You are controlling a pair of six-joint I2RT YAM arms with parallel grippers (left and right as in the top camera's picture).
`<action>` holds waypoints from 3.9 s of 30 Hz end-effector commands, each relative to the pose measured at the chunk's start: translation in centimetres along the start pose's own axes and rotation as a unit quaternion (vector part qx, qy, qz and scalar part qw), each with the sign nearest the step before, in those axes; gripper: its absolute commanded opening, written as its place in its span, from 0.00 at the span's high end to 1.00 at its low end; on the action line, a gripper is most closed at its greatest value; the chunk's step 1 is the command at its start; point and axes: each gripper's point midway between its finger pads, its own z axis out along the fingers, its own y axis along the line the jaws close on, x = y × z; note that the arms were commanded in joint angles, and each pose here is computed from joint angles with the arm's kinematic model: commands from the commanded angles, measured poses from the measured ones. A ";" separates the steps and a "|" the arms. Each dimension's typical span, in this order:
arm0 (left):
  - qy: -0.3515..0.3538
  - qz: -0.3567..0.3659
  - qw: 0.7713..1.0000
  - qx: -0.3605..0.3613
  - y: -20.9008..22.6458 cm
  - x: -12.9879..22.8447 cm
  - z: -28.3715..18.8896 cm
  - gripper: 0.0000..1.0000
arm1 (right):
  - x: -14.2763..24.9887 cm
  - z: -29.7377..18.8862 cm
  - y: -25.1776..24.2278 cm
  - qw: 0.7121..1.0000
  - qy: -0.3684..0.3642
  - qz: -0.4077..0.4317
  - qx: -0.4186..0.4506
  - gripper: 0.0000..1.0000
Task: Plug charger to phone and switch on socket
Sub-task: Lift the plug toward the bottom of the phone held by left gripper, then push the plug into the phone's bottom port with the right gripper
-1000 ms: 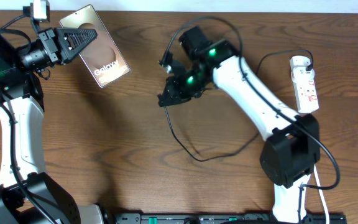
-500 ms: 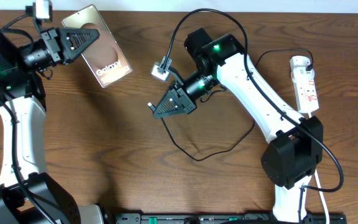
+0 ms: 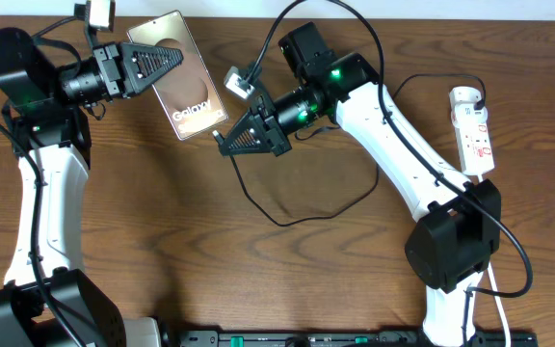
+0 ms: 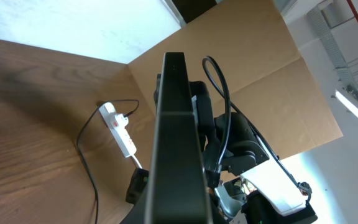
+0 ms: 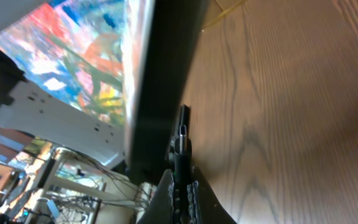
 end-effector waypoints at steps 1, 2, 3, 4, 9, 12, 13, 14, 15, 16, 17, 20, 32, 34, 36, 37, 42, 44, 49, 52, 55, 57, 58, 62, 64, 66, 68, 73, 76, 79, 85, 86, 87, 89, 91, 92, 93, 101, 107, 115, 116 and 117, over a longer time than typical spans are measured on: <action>-0.002 0.029 1.000 0.000 -0.9 -0.4 -0.1 0.92 | -0.8 0.0 1.8 0.999 -0.016 0.018 -0.043 0.99; -0.006 0.030 1.000 -0.002 -0.8 -0.5 -0.1 0.93 | -0.9 0.0 2.0 0.998 -0.018 0.018 -0.049 0.99; -0.007 0.030 1.000 -0.002 -0.8 -0.6 -0.1 0.92 | -0.9 0.0 2.0 0.998 -0.019 0.018 -0.051 0.99; -0.010 0.032 0.999 -0.004 -0.8 -0.7 -0.1 0.92 | -0.9 0.0 2.1 0.998 -0.019 0.018 -0.052 0.99; -0.020 0.045 0.999 -0.010 -0.6 -1.0 -0.1 0.92 | -0.9 0.0 2.1 0.998 -0.019 0.020 -0.054 0.99; -0.024 0.046 0.999 -0.012 -0.5 -1.2 -0.1 0.92 | -0.9 0.0 2.2 0.998 -0.019 0.020 -0.054 0.99; -0.024 0.046 0.999 -0.012 -0.5 -1.2 -0.1 0.93 | -0.9 0.0 2.2 0.998 -0.020 0.020 -0.056 0.99; -0.024 0.046 0.999 -0.012 -0.5 -1.2 -0.1 0.92 | -1.0 0.0 2.2 0.998 -0.020 0.019 -0.057 0.99; -0.024 0.046 0.999 -0.012 -0.5 -1.2 -0.1 0.92 | -1.0 0.0 2.3 0.998 -0.021 0.019 -0.058 0.99; -0.024 0.046 0.999 -0.012 -0.5 -1.2 -0.1 0.92 | -1.1 0.0 2.4 0.998 -0.022 0.018 -0.062 0.99; -0.025 0.046 0.999 -0.013 -0.5 -1.2 -0.1 0.92 | -1.1 -0.1 2.6 0.997 -0.024 0.016 -0.066 0.99; -0.025 0.046 0.999 -0.013 -0.5 -1.2 -0.1 0.93 | -1.2 -0.1 2.6 0.997 -0.025 0.014 -0.068 0.99; -0.028 0.048 0.998 -0.014 -0.4 -1.3 -0.3 0.93 | -1.3 -0.3 3.9 0.991 -0.050 -0.042 -0.119 0.99; -0.029 0.050 0.998 -0.015 -0.5 -1.4 -0.4 0.93 | -0.9 -0.2 3.8 0.989 -0.055 -0.053 -0.125 0.99; -0.030 0.050 0.998 -0.015 -0.4 -1.4 -0.4 0.93 | -0.5 -0.1 3.5 0.989 -0.055 -0.055 -0.125 0.99; -0.031 0.052 0.998 -0.016 -0.4 -1.5 -0.5 0.92 | -0.3 0.0 3.2 0.989 -0.055 -0.054 -0.125 0.99; -0.032 0.052 0.998 -0.017 -0.4 -1.5 -0.6 0.93 | -0.3 0.3 3.2 0.988 -0.054 -0.062 -0.127 0.99; -0.031 0.052 0.998 -0.017 -0.4 -1.5 -0.6 0.93 | -0.3 0.7 3.4 0.988 -0.052 -0.067 -0.130 0.99; -0.028 0.048 0.998 -0.014 -0.5 -1.4 -0.3 0.92 | -0.3 1.6 3.9 0.986 -0.046 -0.081 -0.139 0.99; -0.021 0.048 0.999 -0.009 -0.7 -1.1 0.1 0.93 | -0.5 1.7 3.9 0.986 -0.045 -0.077 -0.140 0.99; -0.013 0.051 0.999 -0.005 -0.9 -0.9 0.1 0.93 | -0.7 1.4 3.7 0.987 -0.046 -0.073 -0.137 0.99; -0.009 0.055 0.998 -0.002 -1.0 -0.7 0.1 0.92 | -0.9 1.0 3.4 0.988 -0.048 -0.060 -0.134 0.99; -0.009 0.055 0.998 -0.002 -1.0 -0.7 0.1 0.93 | -1.0 0.8 3.2 0.989 -0.049 -0.051 -0.132 0.99; -0.009 0.056 0.998 -0.002 -1.0 -0.7 0.1 0.92 | -1.3 0.2 2.8 0.990 -0.049 -0.015 -0.128 0.99; -0.010 0.057 0.998 -0.002 -1.0 -0.8 0.1 0.93 | -1.5 0.2 2.8 0.991 -0.047 -0.005 -0.129 0.99; -0.010 0.058 0.998 -0.003 -1.0 -0.8 0.1 0.93 | -1.7 0.3 2.8 0.991 -0.046 0.004 -0.129 0.99; -0.011 0.057 0.998 -0.003 -1.0 -0.8 0.1 0.93 | -1.8 0.3 2.8 0.991 -0.046 0.009 -0.129 0.99; -0.020 0.057 0.998 -0.008 -0.8 -1.1 0.1 0.93 | -1.8 0.3 2.6 0.991 -0.043 0.023 -0.125 0.99; -0.029 0.050 0.998 -0.013 -0.7 -1.5 0.0 0.93 | -1.7 0.5 2.3 0.992 -0.041 0.023 -0.115 0.99; -0.038 0.036 0.999 -0.017 -0.5 -1.8 -0.1 0.93 | -1.7 0.6 2.1 0.993 -0.040 0.024 -0.110 0.99; -0.043 0.006 0.999 -0.018 -0.5 -1.9 -0.1 0.93 | -1.7 0.7 2.2 0.993 -0.039 0.021 -0.111 0.99; -0.043 0.006 0.999 -0.018 -0.5 -1.9 -0.1 0.93 | -1.7 0.7 2.2 0.993 -0.039 0.021 -0.111 0.99; -0.043 0.006 0.999 -0.018 -0.5 -1.9 -0.1 0.93 | -1.7 0.7 2.2 0.993 -0.039 0.021 -0.111 0.99; -0.042 0.006 0.999 -0.018 -0.5 -1.9 -0.1 0.93 | -1.7 0.7 2.2 0.993 -0.039 0.021 -0.111 0.99; -0.037 0.008 0.999 -0.015 -0.6 -1.7 -0.1 0.92 | -1.7 0.7 2.2 0.993 -0.039 0.021 -0.111 0.99; -0.034 0.010 0.999 -0.014 -0.6 -1.6 0.0 0.93 | -1.7 0.6 2.2 0.993 -0.040 0.021 -0.110 0.99; -0.031 0.015 0.999 -0.013 -0.7 -1.5 0.0 0.92 | -1.7 0.6 2.2 0.993 -0.040 0.020 -0.111 0.99; -0.020 0.023 1.000 -0.006 -1.0 -1.2 0.0 0.92 | -2.0 0.4 2.8 0.990 -0.044 0.009 -0.130 0.99; -0.020 0.010 1.000 -0.006 -1.0 -1.2 0.0 0.92 | -1.9 0.6 2.4 0.992 -0.042 0.010 -0.117 0.99; -0.020 -0.001 1.000 -0.006 -1.0 -1.2 0.0 0.92 | -1.9 0.6 2.0 0.993 -0.041 0.010 -0.106 0.99; -0.019 -0.001 1.000 -0.005 -1.0 -1.2 0.0 0.93 | -1.9 0.6 2.0 0.993 -0.041 0.010 -0.106 0.99; -0.019 -0.001 1.000 -0.005 -1.0 -1.1 0.0 0.93 | -1.9 0.6 2.0 0.993 -0.041 0.010 -0.106 0.99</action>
